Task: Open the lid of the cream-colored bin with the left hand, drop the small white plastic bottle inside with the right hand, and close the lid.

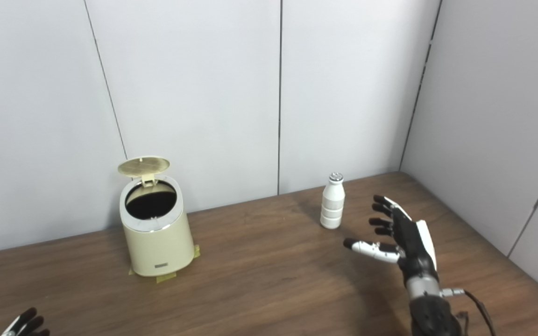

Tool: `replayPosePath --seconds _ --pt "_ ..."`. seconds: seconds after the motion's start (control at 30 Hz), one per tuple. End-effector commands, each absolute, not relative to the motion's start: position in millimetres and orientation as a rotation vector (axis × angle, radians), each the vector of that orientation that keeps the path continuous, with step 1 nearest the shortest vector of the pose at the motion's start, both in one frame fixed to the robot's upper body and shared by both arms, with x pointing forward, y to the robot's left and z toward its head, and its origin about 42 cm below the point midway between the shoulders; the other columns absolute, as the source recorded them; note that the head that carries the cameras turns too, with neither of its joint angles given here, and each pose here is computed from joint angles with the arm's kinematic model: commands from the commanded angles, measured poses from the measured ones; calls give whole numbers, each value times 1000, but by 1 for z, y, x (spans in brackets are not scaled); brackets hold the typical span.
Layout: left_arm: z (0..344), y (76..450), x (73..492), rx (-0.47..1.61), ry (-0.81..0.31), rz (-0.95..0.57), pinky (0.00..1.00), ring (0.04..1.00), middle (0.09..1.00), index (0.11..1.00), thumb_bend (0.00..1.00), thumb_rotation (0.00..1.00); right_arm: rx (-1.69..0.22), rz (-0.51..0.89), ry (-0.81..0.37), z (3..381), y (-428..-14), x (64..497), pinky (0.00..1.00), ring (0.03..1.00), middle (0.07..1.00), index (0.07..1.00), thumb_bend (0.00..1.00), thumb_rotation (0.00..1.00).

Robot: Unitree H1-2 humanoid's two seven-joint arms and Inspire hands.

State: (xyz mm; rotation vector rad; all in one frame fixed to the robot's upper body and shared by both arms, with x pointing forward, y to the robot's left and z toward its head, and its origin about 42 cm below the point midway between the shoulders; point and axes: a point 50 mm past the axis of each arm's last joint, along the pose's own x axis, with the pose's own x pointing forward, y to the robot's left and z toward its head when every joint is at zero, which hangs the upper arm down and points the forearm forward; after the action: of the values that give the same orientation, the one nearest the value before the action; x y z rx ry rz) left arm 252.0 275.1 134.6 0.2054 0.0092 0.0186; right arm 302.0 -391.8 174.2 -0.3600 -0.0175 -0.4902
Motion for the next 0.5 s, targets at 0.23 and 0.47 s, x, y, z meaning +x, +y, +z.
replayPosePath --seconds 0.23,0.47 --pt "137 278 251 219 17 11 722 855 904 941 483 626 -459 -521 -72 194 -414 341 739 760 813 834 880 147" --pt "138 278 251 242 14 -16 704 841 898 934 485 611 -452 -500 -55 197 -415 362 762 806 836 839 889 99"
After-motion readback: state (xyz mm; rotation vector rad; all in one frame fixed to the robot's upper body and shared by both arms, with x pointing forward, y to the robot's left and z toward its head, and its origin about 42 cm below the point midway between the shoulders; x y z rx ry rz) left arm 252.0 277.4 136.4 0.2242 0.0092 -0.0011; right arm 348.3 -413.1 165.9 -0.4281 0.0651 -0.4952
